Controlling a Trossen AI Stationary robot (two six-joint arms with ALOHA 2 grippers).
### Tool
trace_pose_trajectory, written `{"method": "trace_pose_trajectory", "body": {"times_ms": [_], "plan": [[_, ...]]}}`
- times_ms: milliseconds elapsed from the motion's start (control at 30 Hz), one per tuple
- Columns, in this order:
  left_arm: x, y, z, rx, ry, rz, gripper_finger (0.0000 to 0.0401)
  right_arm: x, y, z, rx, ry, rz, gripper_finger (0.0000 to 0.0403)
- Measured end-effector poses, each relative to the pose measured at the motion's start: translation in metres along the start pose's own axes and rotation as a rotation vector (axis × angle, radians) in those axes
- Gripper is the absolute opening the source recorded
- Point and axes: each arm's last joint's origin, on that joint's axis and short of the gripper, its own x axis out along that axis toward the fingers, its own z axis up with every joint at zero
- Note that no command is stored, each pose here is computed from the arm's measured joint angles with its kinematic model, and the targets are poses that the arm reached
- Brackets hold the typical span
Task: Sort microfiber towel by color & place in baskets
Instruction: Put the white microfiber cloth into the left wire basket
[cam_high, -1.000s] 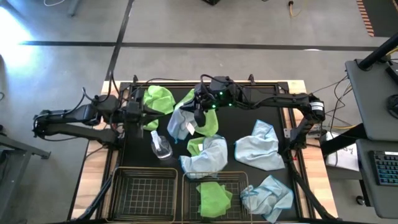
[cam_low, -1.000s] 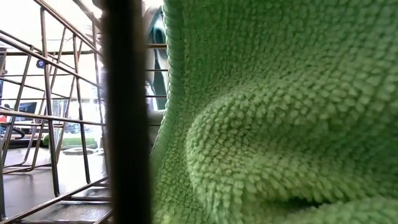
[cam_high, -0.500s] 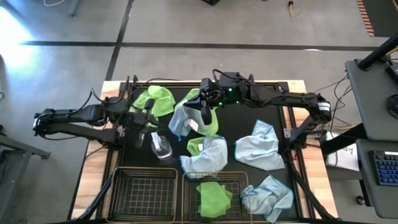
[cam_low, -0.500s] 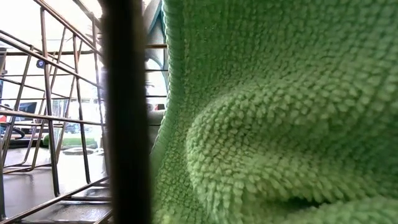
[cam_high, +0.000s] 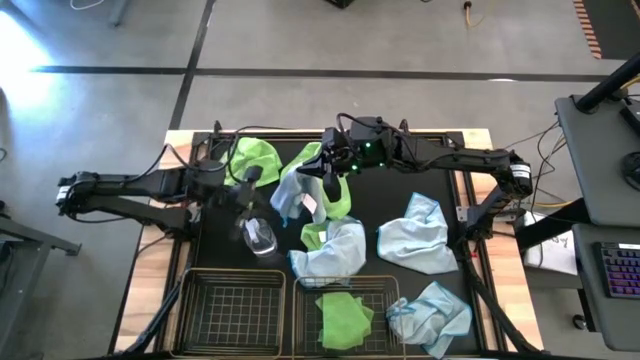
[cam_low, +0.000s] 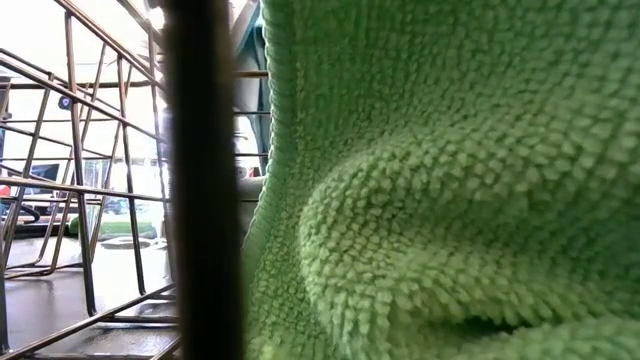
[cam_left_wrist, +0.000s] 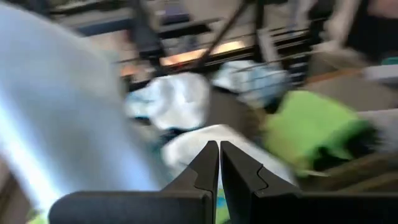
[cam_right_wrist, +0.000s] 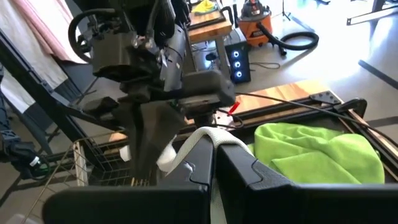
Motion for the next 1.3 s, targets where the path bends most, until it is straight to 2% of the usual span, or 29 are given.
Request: {"method": "trace_pose_trajectory", "body": {"times_ms": [67,233,300,333,433,600,800,933,1100,1300], "plan": [[0.0,0.006,0.004,0.011,0.023,0.15,0.0002,0.0,0.0,0.0,-0.001,0.003,-0.001,0.0009],[-0.007,0.022,0.017,0.003,0.103,0.659,0.0002,0.0,0.0,-0.002,-0.002,0.027,-0.006,0.0009],[-0.01,0.026,0.019,0.0,0.14,0.795,0.0002,-0.001,-0.001,-0.004,-0.005,0.044,-0.01,0.0009],[-0.01,0.027,0.02,0.001,0.158,0.829,0.0002,-0.001,-0.001,-0.005,-0.01,0.055,-0.013,0.0009],[-0.007,0.028,0.022,0.007,0.176,0.824,0.0002,-0.001,-0.001,-0.007,-0.015,0.074,-0.018,0.0009],[0.002,0.027,0.021,-0.024,0.198,0.712,0.0002,-0.001,-0.001,-0.007,-0.028,0.07,-0.017,0.0009],[0.014,0.029,0.024,-0.025,0.258,0.7,0.0013,-0.001,-0.001,-0.007,-0.039,0.07,-0.018,0.0009],[0.018,0.032,0.031,-0.021,0.271,0.698,0.0042,-0.001,-0.002,-0.007,-0.057,0.077,-0.018,0.0009],[0.02,0.033,0.033,-0.044,0.36,0.683,0.0092,-0.005,-0.006,-0.006,-0.063,0.088,-0.033,0.0009],[0.025,0.036,0.043,-0.065,0.367,0.685,0.0147,-0.013,-0.019,0.0,-0.087,0.064,-0.133,0.0009]]}}
